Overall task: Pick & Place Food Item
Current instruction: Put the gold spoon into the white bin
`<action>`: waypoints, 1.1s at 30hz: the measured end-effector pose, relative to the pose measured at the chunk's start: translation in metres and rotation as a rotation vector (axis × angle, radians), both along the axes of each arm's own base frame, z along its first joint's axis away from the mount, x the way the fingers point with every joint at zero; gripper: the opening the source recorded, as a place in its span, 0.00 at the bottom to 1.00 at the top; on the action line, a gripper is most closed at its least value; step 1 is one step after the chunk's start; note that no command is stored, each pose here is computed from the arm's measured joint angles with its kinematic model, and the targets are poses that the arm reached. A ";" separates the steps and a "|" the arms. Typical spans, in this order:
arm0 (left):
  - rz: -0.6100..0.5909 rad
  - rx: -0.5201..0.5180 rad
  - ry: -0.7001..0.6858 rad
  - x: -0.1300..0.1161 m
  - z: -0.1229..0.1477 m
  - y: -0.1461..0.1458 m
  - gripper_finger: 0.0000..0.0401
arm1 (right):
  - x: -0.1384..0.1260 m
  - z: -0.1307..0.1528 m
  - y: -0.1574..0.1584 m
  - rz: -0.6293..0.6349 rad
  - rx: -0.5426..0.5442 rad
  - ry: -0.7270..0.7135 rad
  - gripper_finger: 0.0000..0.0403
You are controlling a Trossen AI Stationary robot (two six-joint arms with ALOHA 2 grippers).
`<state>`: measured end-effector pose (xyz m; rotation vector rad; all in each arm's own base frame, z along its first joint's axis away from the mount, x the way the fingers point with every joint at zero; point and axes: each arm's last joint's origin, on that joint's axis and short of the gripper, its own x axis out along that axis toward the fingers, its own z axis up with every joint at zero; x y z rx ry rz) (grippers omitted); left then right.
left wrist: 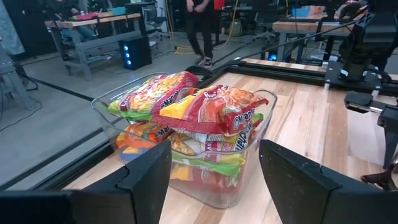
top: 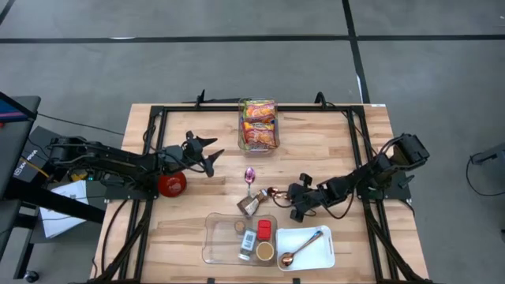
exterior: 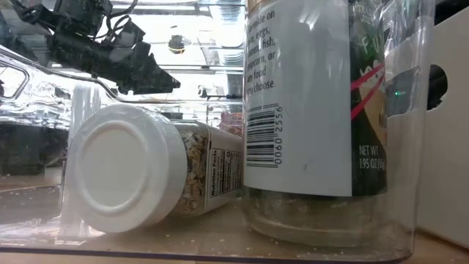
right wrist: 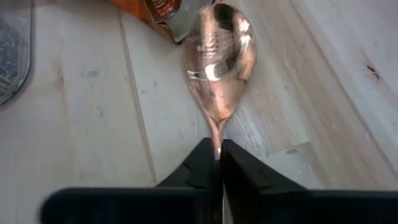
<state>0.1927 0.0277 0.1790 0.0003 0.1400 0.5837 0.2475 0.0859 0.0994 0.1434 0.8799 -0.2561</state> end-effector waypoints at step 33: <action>-0.003 -0.002 0.020 0.000 -0.002 0.000 0.59 | -0.053 0.110 -0.003 0.257 -0.004 -0.254 0.00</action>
